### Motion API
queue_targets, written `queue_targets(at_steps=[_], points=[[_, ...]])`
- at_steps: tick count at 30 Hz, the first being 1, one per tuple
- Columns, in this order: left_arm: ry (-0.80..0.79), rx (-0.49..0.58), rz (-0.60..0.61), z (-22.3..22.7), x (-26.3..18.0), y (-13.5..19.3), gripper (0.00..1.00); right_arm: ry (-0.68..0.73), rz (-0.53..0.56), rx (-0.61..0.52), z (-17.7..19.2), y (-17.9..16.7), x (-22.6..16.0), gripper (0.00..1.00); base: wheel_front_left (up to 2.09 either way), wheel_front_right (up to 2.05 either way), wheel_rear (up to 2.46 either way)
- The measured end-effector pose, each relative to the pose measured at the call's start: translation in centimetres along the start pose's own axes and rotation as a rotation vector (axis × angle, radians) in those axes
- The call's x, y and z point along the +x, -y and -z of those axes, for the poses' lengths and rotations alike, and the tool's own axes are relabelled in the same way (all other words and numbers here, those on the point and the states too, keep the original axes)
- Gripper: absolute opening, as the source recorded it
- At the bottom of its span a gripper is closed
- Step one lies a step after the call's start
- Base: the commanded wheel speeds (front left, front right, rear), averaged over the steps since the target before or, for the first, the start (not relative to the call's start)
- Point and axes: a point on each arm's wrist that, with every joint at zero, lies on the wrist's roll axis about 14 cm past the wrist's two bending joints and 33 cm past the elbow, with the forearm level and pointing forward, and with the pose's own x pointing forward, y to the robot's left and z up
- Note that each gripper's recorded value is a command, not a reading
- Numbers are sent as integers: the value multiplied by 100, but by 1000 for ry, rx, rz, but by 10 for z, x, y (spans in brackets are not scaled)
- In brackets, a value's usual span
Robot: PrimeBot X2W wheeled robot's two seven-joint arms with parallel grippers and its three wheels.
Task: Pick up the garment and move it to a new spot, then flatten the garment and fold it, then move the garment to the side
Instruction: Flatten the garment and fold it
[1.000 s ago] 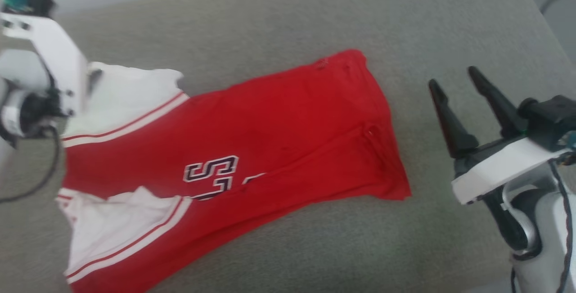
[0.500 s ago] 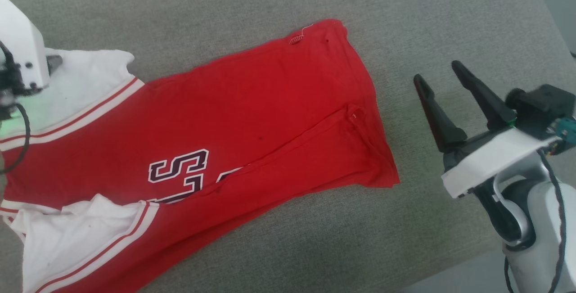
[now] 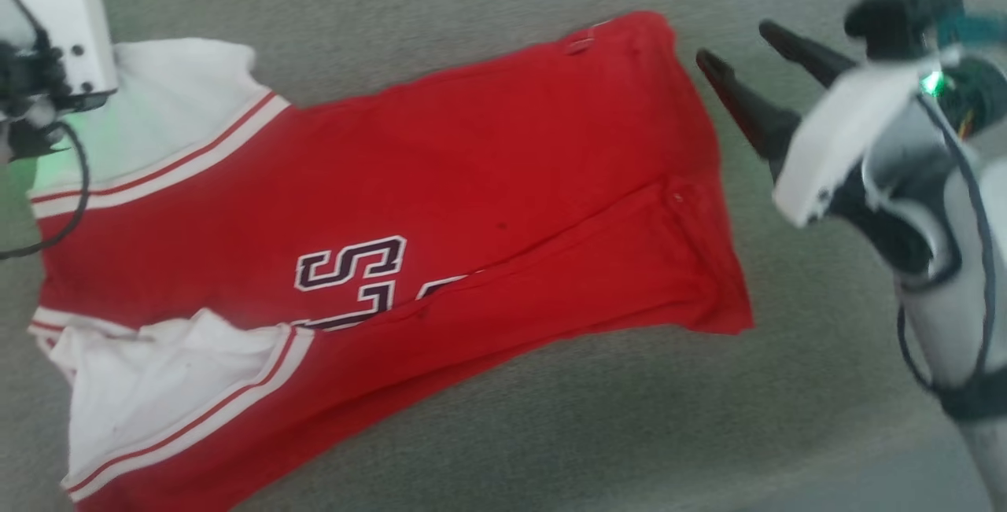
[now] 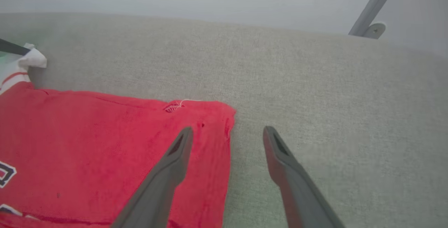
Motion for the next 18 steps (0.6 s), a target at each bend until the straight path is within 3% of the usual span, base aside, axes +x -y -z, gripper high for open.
queue_targets(at_steps=[8, 16, 17, 18], points=[[30, -1, 26, -4, 1, 1, 0, -299, -61, -16, 27, -14, 64, 100, 0, 0, 0], [53, -7, 36, -6, 4, -1, 0, -563, -75, -2, 61, -21, 85, 100, 0, 0, 0], [57, -6, 38, -5, 4, -2, 0, -587, -79, -2, 64, -22, 86, 61, 0, 0, 0], [58, -6, 37, -5, 4, -2, 0, -605, -83, -5, 64, -24, 86, 0, 0, 0, 0]])
